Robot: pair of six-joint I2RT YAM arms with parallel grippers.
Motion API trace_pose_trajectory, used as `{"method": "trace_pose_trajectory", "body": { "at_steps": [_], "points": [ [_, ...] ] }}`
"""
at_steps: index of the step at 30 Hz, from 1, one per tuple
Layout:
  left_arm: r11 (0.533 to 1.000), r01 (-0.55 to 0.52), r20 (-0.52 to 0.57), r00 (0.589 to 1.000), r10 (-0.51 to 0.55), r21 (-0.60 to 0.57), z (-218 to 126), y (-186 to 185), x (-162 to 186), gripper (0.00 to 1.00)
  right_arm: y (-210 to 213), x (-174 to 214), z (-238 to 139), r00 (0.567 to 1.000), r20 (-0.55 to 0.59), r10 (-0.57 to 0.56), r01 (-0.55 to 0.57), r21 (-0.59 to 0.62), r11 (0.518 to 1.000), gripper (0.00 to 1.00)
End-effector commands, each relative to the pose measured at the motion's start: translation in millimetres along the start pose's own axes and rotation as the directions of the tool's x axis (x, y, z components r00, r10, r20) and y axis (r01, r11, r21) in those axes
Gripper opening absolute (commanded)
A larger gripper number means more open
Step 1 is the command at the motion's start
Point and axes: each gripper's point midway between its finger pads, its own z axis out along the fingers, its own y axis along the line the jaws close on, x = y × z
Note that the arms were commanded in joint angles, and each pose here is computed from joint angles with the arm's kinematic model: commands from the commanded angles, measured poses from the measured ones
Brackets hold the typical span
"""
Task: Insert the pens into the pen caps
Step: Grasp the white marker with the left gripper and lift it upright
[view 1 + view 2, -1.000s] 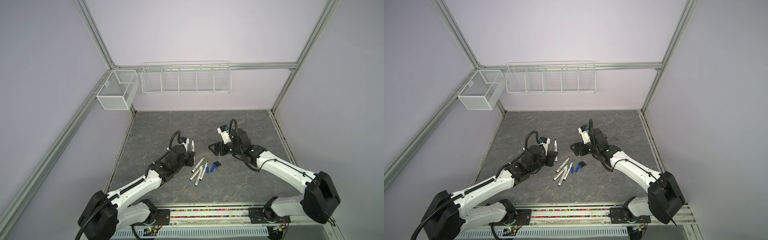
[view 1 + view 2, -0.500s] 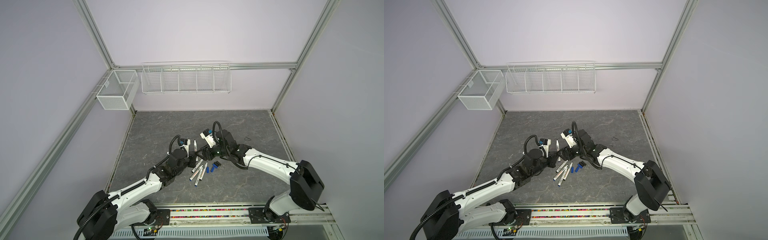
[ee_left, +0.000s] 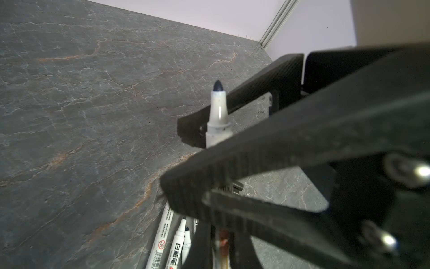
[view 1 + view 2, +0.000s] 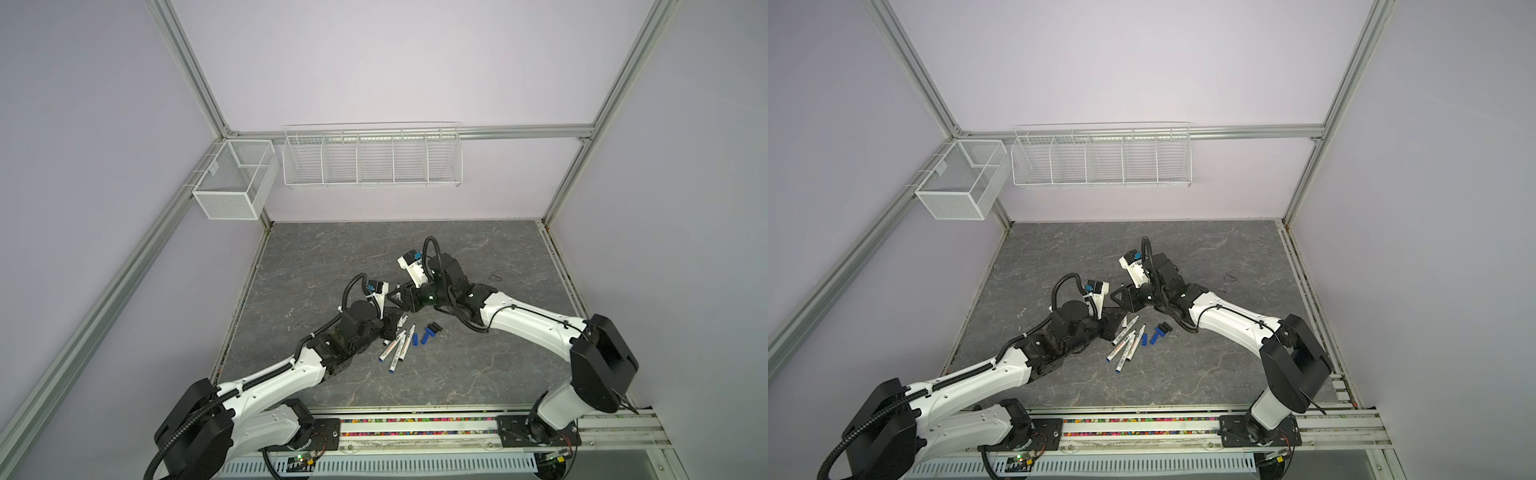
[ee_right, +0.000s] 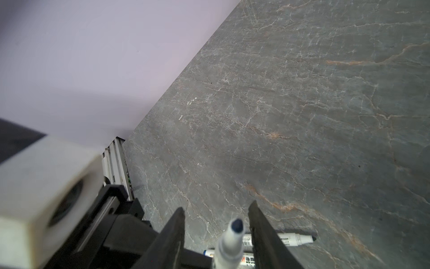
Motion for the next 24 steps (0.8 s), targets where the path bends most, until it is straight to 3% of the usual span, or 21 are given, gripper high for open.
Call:
{"method": "trace_pose_trajectory", "body": {
  "at_steps": [1,6,12,15,17,18,20,24],
  "points": [
    [0.999,-0.019,0.03,0.999,0.018,0.027,-1,-9,-12,0.0,3,-13,2,1.0,0.018,-0.004,0.005,-0.021,1.0,0.39],
    [1.0,-0.01,0.064,0.998,0.009,0.016,-6,-7,-17,0.0,5,-5,1,1.0,-0.003,0.01,-0.01,-0.044,0.999,0.35],
    [1.0,-0.006,0.088,0.996,0.006,0.007,-9,-6,-21,0.0,7,1,-4,0.999,-0.011,0.043,-0.044,-0.088,0.995,0.14],
    [1.0,0.001,0.081,0.997,0.0,-0.009,-7,-1,-17,0.0,4,-4,-11,0.998,0.015,0.057,-0.055,-0.093,0.994,0.09],
    [1.0,0.009,0.068,0.998,-0.007,-0.026,-6,3,-13,0.07,1,-9,-17,0.997,0.037,0.067,-0.063,-0.094,0.994,0.07],
    [0.999,0.011,0.065,0.998,-0.009,-0.031,-5,4,-11,0.26,1,-12,-21,0.996,0.048,0.07,-0.065,-0.098,0.993,0.07],
    [0.999,0.011,0.061,0.998,-0.009,-0.033,-3,6,-8,0.42,0,-16,-26,0.996,0.059,0.074,-0.068,-0.103,0.992,0.07],
    [1.0,-0.004,0.051,0.999,0.005,-0.019,5,2,-8,0.44,0,-18,-31,0.995,0.062,0.078,-0.071,-0.108,0.992,0.07]
  ]
}}
